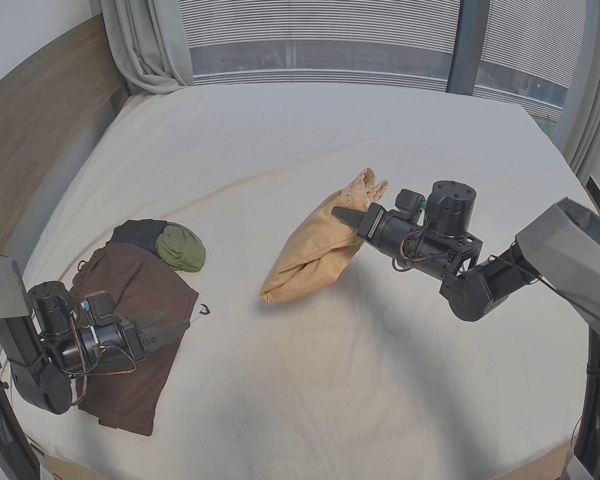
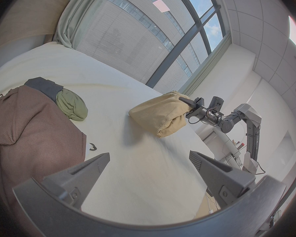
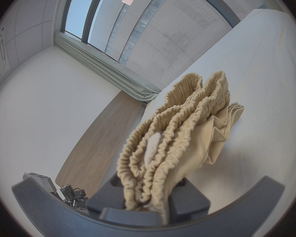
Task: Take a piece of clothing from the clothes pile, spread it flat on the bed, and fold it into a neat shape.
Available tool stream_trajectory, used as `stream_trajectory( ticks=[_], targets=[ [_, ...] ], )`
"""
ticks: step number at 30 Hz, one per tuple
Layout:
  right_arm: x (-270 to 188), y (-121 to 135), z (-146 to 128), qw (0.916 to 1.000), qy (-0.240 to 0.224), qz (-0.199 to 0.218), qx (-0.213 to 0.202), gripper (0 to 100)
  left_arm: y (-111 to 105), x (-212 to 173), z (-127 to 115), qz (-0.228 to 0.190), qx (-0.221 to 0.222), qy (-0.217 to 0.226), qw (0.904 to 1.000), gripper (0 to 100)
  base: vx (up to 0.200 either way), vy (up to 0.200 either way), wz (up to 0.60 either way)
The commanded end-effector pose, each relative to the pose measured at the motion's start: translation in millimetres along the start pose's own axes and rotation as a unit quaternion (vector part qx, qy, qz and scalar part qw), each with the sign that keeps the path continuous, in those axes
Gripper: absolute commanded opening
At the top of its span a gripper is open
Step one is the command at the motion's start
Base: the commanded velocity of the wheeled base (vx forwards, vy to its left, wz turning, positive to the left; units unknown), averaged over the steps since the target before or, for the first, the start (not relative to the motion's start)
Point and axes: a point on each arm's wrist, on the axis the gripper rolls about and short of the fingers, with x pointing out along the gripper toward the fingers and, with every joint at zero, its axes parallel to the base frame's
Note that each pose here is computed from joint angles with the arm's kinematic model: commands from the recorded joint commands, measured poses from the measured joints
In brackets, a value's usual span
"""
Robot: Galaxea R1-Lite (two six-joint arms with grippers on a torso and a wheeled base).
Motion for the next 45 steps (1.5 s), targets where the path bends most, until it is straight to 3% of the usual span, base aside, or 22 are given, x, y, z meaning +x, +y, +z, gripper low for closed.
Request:
stream_trajectory(
  ticks=[1, 17, 26, 36, 45],
  targets=[
    [8, -16, -10, 0.9999, 0.009, -0.011, 0.005, 0, 0, 0, -1, 0.0, -0.002, 0.002, 1.0, 100, 0.0, 0.0, 0.0],
    [27, 2, 25, 0.9998, -0.018, 0.009, -0.005, 0, 0, 0, -1, 0.0, -0.001, 0.001, 1.0, 100, 0.0, 0.0, 0.0],
    [50, -4, 37, 0.9994, -0.031, 0.015, -0.009, 0, 1, 0, -4, 0.001, -0.006, 0.006, 1.0, 100, 0.0, 0.0, 0.0],
    [83, -50, 31, 0.9996, -0.029, -0.007, -0.004, 0, 1, 0, -4, 0.0, -0.007, 0.006, 1.0, 100, 0.0, 0.0, 0.0],
    [74, -101, 5, 0.9973, 0.008, -0.07, 0.024, 0, 1, 0, -3, -0.001, -0.006, 0.005, 1.0, 100, 0.0, 0.0, 0.0]
  ],
)
